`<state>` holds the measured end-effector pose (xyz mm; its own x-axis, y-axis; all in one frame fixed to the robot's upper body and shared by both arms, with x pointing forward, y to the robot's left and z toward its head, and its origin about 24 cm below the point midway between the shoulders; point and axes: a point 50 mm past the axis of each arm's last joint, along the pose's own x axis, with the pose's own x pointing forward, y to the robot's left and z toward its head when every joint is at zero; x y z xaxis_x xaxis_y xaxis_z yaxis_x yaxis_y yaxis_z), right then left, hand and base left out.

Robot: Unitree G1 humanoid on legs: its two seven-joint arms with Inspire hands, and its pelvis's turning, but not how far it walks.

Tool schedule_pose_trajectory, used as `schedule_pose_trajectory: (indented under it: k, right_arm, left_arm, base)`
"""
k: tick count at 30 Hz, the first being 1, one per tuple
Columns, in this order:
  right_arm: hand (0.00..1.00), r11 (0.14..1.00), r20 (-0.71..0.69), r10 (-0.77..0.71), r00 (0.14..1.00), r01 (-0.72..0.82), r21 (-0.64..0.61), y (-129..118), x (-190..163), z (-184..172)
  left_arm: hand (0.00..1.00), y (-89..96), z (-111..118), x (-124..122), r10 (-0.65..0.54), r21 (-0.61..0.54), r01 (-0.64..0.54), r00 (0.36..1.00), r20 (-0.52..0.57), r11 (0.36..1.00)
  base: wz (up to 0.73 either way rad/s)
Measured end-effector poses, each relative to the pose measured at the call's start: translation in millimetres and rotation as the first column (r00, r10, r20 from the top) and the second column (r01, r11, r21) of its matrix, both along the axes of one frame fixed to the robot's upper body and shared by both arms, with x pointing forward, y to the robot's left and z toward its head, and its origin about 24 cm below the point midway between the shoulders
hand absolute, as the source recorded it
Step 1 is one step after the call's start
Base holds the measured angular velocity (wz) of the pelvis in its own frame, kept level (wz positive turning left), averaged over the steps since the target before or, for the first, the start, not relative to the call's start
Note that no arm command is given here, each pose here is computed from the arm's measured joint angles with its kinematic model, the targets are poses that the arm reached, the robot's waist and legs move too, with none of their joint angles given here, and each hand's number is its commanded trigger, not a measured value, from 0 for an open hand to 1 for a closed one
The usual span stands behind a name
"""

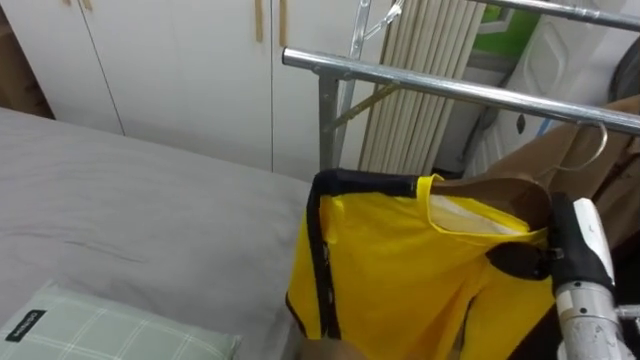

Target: Hang clothes

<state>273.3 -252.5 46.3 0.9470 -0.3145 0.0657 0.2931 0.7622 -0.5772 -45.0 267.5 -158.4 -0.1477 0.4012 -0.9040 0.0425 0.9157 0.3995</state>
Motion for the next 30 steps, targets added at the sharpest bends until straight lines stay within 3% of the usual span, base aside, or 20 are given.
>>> schedule_pose_trajectory:
  k: [14,22,30]
  right_arm:
    - [1.00,1.000,-0.110,0.016,0.994,-0.017,-0.010,-15.5,4.1,-4.7]
    - [1.00,0.996,-0.134,0.075,0.988,-0.080,-0.032,-20.1,17.3,12.9]
    - [1.00,0.988,-0.234,0.146,0.961,-0.132,0.075,-29.3,23.5,3.8]
  left_arm:
    - [0.00,2.9,1.8,-0.2,-0.003,-0.028,0.003,1.000,0.018,1.000]
    - [0.00,6.5,3.7,-0.8,-0.018,-0.025,0.019,1.000,0.016,1.000]
    - [0.00,12.8,5.9,-0.7,-0.026,-0.012,0.026,1.000,0.014,1.000]
  base:
    - [0.00]
    - [0.00]
    - [0.00]
